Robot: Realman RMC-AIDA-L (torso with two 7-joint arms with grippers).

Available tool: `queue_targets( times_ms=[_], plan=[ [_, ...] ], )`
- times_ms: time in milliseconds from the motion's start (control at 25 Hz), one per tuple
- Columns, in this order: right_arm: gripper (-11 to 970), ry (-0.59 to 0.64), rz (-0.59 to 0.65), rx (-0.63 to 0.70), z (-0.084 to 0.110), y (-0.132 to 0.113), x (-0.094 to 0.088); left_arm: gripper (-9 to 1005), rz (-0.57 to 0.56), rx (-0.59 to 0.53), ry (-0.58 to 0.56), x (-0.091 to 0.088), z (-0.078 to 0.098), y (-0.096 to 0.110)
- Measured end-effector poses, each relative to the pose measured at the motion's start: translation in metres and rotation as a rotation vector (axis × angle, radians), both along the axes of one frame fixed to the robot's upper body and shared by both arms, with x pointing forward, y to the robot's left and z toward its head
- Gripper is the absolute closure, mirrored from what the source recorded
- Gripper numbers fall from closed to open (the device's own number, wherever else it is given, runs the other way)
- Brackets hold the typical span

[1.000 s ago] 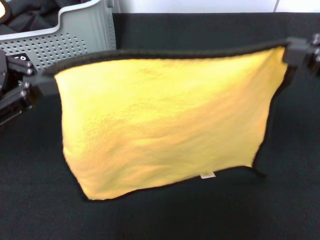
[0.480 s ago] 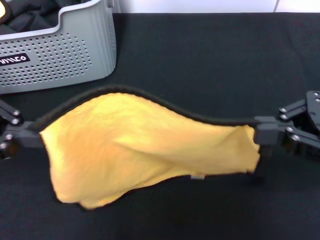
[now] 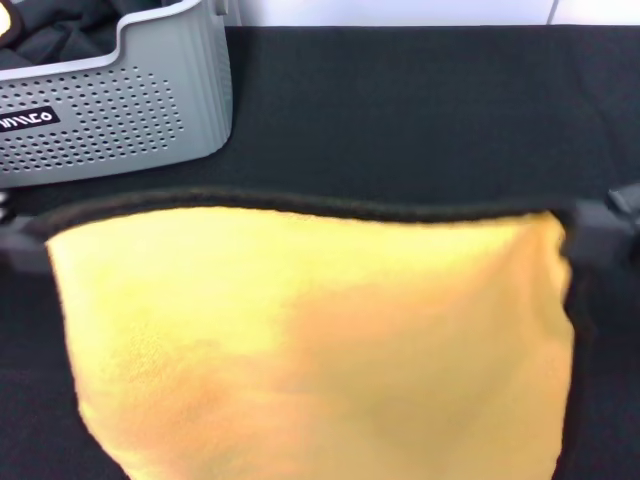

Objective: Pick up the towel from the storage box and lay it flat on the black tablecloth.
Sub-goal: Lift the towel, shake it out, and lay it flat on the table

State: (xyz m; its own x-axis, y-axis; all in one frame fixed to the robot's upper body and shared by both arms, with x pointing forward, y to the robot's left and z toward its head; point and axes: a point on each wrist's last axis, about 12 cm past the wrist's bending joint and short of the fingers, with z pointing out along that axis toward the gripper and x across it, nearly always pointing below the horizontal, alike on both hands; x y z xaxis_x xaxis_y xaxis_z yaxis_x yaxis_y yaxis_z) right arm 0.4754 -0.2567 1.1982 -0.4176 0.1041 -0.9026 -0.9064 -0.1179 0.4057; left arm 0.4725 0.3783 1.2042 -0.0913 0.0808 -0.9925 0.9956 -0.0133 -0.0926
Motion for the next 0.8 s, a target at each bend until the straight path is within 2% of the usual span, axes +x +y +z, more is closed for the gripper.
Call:
queue_targets(
  times_ms=[80,240,360,560,640,800],
  plan=[
    [949,0.068,-0.016,-0.012,-0.013,0.001,0.016,970,0.046,0.013,0.025,0.010,-0.008,-0.001],
    [949,0.176,-0.037,-0.083,-0.054,0.017,0.050,969,0.141,0.060,0.084,0.031,-0.028,-0.008],
    [949,0.187,-0.054,-0.139,-0.068,0.025,0.062,968,0.213,0.105,0.106,0.043,-0.040,-0.013],
    [949,0.163,-0.131,-0.233,-0.078,0.028,0.077,967,0.360,0.183,0.137,0.057,-0.055,-0.013],
    [949,0.122,-0.227,-0.295,-0.079,0.022,0.090,966,0.398,0.199,0.143,0.059,-0.059,-0.012],
    [949,0.073,-0.318,-0.347,-0.079,0.012,0.102,965,0.466,0.213,0.154,0.064,-0.066,-0.010]
  ],
)
